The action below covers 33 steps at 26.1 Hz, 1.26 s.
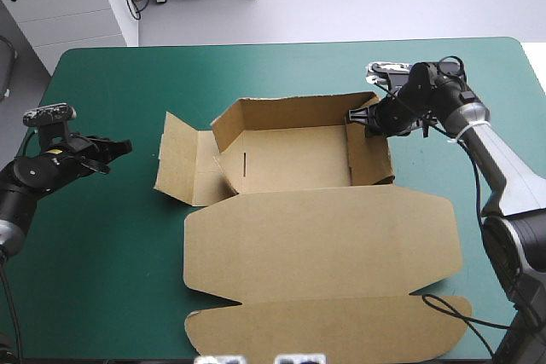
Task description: Fold the box
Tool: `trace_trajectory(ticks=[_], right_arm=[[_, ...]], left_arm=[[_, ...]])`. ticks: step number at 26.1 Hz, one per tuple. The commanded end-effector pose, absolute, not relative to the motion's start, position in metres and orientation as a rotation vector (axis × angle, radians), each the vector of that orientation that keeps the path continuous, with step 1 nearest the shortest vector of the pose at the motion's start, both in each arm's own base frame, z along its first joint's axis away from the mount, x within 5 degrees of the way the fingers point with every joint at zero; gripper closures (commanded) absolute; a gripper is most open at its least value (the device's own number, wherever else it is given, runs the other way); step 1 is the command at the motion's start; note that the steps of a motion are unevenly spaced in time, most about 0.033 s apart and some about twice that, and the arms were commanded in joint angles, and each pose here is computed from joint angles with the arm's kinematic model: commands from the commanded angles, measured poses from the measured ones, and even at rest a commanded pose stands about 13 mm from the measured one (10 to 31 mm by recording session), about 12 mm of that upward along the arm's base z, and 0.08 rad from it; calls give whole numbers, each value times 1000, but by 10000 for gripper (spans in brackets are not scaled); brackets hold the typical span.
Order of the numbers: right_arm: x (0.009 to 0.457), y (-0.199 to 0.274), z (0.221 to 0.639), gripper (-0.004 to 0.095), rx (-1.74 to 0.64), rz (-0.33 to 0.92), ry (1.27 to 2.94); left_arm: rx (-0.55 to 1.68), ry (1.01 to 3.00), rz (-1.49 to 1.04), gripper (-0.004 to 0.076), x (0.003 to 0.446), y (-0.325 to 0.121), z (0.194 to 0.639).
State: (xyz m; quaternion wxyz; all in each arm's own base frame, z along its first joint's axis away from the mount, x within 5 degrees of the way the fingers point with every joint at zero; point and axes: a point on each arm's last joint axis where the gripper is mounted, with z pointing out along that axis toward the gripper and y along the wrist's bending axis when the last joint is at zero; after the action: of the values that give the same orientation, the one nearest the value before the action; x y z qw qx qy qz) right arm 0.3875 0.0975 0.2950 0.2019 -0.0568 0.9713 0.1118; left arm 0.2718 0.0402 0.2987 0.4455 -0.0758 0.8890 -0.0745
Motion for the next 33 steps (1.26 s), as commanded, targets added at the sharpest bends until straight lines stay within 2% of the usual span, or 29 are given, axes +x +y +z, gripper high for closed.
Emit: trace_trajectory(ticks=[1,2,4,10,21,25,26,28,29,30,31,33], right_arm=[[379,99,338,320,-159,375,2635],[376,100,341,269,-161,386,2661],[370,99,348,231,-164,390,2719],[366,96,351,233,-193,349,2742],[364,93,309,237,-201,289,2885],[368,96,298,256,-194,311,2916],[369,96,295,289,-198,312,2924],[373,97,286,455,-205,308,2945],[374,97,284,630,-266,309,2941],[374,98,284,736,-301,313,2935],[374,98,285,930,-313,313,2931],[373,99,285,926,-329,339,2929]], left_arm=[[-210,2102,-164,718,272,42,318],[-210,2102,-164,718,272,42,318],[-212,2102,-166,718,272,42,319],[-214,2099,-166,718,272,42,319],[-219,2098,-173,718,272,42,319],[-220,2098,-172,718,273,42,318],[-221,2101,-173,718,273,42,317],[-224,2119,-177,718,276,43,313],[-232,2132,-183,718,279,44,309],[-244,2137,-196,718,280,43,307],[-264,2153,-225,718,283,43,302],[-274,2168,-244,718,285,42,299]])
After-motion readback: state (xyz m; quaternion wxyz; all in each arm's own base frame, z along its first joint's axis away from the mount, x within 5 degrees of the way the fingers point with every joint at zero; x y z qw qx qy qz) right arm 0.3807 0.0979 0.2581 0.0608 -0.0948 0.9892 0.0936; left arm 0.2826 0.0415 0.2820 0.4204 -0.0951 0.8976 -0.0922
